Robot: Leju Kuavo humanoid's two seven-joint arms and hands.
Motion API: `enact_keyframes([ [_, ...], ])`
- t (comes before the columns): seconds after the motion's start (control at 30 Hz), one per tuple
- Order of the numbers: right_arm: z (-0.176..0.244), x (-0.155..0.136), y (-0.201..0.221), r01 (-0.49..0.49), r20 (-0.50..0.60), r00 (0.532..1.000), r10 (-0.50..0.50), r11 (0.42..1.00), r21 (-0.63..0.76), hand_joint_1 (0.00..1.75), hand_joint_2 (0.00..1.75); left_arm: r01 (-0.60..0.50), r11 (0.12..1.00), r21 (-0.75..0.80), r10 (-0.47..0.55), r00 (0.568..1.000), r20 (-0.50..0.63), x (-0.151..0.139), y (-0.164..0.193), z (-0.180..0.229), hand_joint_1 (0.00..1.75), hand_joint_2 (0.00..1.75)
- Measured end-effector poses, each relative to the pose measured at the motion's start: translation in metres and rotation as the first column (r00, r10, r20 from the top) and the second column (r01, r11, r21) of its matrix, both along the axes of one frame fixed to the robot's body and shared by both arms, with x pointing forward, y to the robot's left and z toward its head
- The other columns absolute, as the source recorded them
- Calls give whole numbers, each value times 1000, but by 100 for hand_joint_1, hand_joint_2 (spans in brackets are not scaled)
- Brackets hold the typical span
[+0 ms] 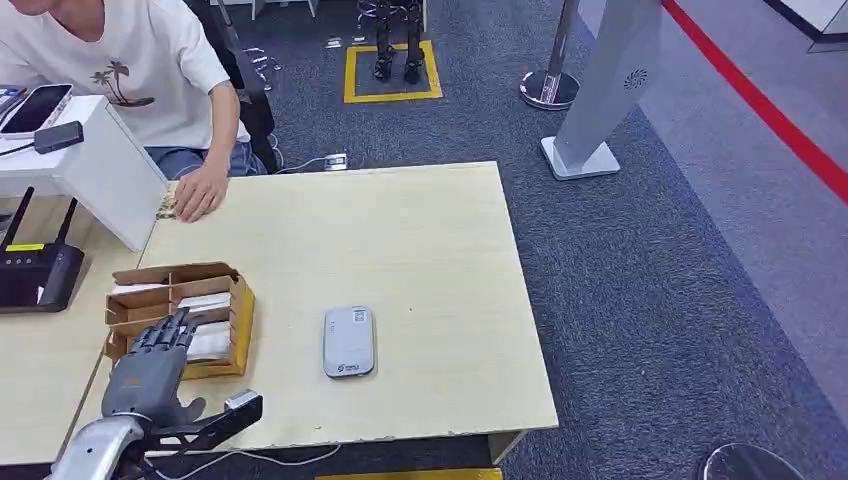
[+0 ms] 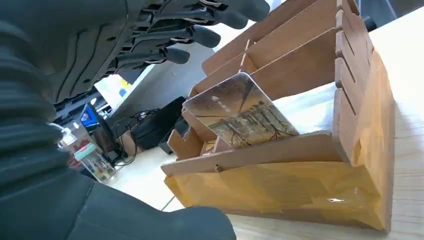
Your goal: Pass the card to the sensor for recognition and then transmit it.
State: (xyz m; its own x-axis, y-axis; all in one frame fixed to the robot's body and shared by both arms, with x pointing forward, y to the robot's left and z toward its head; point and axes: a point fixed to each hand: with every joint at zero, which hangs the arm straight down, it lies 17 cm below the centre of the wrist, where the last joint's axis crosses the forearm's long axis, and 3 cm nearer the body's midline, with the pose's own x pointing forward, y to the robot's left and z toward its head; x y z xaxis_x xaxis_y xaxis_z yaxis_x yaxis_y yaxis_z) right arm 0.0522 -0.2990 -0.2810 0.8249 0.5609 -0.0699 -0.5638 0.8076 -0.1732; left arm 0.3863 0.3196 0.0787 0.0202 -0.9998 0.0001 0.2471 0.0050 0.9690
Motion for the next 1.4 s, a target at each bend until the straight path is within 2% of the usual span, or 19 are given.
enact_keyframes([
  [1.07,0,-1,0,6,-3,1000,-6,1000,0,0,0,-22,998,52,23,1000,-15,-4,14,0,0,175],
  [1.1,0,-1,0,6,-3,1000,-6,1000,0,0,0,-26,998,53,27,999,-17,-5,16,0,5,175],
  [1.13,0,-1,0,6,-3,1000,-6,1000,0,0,0,-29,998,55,30,999,-17,-5,17,0,73,175],
  [1.17,0,-1,0,6,-3,1000,-6,1000,0,0,0,-32,998,58,33,999,-17,-5,19,0,166,175],
  [1.2,0,-1,0,6,-3,1000,-6,1000,0,0,0,-35,998,59,36,999,-17,-6,20,0,175,175],
  [1.4,0,-1,0,6,-3,1000,-6,1000,0,0,0,-41,997,62,42,999,-24,-9,25,0,175,175],
])
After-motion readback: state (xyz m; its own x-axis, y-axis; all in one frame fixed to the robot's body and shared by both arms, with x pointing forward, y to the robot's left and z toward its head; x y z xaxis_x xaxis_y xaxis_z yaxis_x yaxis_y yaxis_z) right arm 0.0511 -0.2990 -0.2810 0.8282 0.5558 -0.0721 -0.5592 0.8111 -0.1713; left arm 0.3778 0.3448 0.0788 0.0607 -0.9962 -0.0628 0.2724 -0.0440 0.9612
